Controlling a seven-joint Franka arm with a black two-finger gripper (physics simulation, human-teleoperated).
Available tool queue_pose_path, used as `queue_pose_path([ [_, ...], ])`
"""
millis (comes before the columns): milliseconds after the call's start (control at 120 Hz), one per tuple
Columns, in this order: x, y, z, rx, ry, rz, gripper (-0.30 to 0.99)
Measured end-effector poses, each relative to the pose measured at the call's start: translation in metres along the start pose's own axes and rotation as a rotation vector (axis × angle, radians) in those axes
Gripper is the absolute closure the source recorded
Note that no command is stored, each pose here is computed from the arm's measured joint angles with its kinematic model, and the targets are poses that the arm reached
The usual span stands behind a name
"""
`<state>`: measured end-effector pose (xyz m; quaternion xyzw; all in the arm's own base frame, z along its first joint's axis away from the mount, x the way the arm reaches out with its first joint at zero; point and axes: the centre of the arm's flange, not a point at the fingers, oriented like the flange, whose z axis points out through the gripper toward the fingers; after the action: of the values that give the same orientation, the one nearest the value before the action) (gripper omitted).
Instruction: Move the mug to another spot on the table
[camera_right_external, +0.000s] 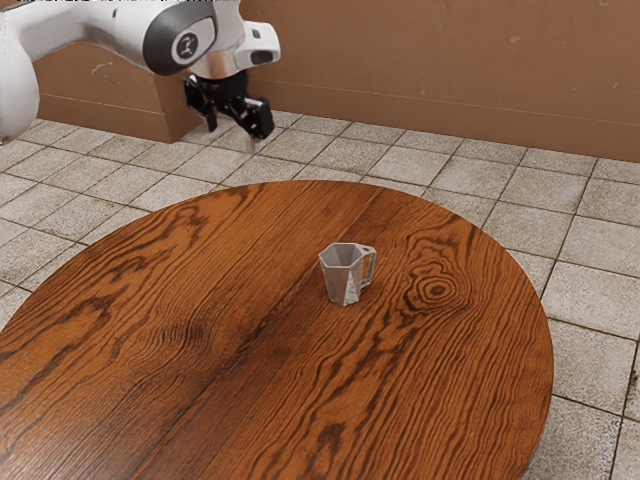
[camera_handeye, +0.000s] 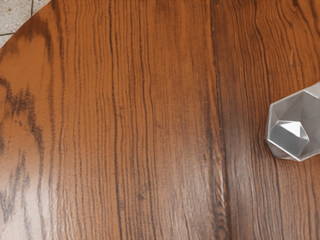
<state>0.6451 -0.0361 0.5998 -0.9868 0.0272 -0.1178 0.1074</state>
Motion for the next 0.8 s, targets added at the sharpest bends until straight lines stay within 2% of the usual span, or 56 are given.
queue_pose_path([
  [142,0.009,0.005,0.036,-0.001,-0.023,-0.006,0.00],
  [225,0.014,0.022,0.055,0.014,-0.031,0.023,0.00],
  [442,0.037,0.078,0.100,-0.024,0.000,0.086,0.00],
  [650,0.067,0.110,0.155,-0.200,-0.010,0.052,0.00],
  [800,0.077,0.130,0.205,-0.283,-0.040,0.060,0.01],
])
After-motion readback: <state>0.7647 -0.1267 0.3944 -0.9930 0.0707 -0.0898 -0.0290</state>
